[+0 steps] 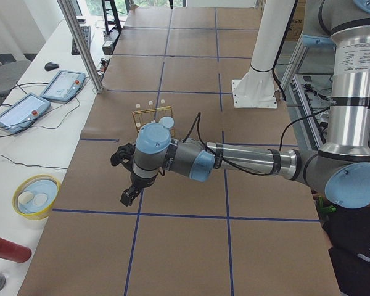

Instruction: Hang cup on cup holder

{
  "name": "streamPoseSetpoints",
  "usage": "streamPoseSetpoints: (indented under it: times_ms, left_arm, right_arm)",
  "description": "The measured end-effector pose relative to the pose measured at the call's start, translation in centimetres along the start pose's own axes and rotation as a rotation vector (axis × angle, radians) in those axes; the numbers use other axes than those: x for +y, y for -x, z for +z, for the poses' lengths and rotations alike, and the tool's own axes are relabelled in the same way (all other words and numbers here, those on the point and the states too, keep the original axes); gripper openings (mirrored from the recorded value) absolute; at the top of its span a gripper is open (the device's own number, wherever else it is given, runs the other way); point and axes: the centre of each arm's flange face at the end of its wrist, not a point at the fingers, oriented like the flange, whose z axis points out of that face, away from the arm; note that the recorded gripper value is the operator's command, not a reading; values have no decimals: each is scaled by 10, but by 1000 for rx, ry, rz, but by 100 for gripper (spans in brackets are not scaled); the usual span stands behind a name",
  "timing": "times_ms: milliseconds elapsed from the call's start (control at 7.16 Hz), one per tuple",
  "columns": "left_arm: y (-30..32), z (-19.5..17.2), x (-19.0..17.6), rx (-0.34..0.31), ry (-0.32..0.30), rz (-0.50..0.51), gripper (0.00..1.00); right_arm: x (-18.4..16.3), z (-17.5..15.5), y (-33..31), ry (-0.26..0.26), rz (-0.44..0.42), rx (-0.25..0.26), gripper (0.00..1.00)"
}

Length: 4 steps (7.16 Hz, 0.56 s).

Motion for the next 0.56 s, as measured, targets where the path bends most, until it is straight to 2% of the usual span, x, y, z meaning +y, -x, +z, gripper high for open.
streamPoseSetpoints:
  times_ms: [140, 559]
  left_arm:
    - [6, 5, 5, 19, 1, -81, 100]
    - [18, 20, 21, 24, -27, -96, 100]
  right_arm:
    - [0, 0, 0, 0, 0, 0, 100]
    - [0, 0, 0, 0, 0, 0, 100]
